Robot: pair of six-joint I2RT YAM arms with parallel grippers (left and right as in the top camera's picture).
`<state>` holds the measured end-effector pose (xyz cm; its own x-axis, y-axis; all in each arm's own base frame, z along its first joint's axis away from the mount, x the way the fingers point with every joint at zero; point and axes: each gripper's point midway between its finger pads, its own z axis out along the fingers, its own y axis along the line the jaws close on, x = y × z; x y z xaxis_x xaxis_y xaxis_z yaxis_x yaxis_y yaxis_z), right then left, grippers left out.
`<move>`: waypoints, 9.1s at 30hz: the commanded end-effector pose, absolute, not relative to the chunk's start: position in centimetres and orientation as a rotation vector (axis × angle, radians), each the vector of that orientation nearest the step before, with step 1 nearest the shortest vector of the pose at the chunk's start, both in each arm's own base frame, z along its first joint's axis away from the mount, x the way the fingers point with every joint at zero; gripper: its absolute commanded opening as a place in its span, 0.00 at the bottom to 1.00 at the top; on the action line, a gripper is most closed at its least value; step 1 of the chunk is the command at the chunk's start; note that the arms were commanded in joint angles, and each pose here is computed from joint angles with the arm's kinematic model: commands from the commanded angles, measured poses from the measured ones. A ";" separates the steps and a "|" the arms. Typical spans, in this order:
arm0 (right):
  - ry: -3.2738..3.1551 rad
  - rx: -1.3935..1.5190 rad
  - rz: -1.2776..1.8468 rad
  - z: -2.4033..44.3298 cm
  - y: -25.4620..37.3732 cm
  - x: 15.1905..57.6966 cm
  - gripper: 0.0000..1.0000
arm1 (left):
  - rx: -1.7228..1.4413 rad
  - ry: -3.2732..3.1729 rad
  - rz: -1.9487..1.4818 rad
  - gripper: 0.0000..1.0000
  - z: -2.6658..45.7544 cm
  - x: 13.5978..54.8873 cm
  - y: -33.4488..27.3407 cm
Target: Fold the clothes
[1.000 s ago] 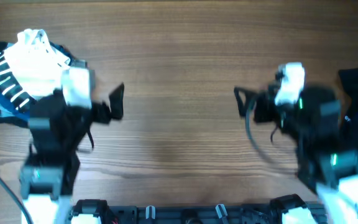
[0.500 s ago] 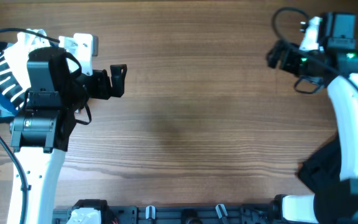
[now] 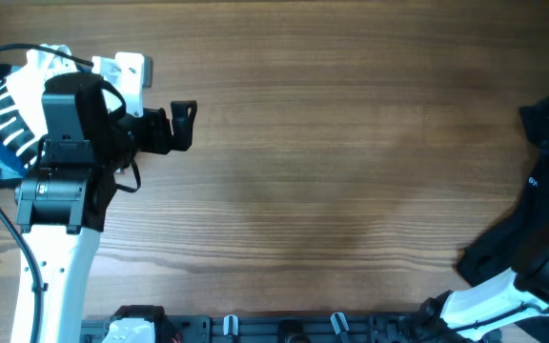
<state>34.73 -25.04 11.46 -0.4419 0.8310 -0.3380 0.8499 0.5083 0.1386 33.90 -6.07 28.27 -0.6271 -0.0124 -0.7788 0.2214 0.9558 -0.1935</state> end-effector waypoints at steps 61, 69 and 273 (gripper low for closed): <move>2.378 0.196 0.195 26.6 11.1 38.6 0.63 | 0.245 2.199 -0.416 1.00 28.7 34.8 -9.1; 2.359 0.351 0.257 28.4 6.0 37.4 0.65 | 0.441 2.471 -0.393 1.00 17.9 37.2 -14.4; 2.690 0.316 0.720 9.0 6.1 37.8 0.04 | 0.063 1.929 -0.456 0.04 43.1 31.7 -9.6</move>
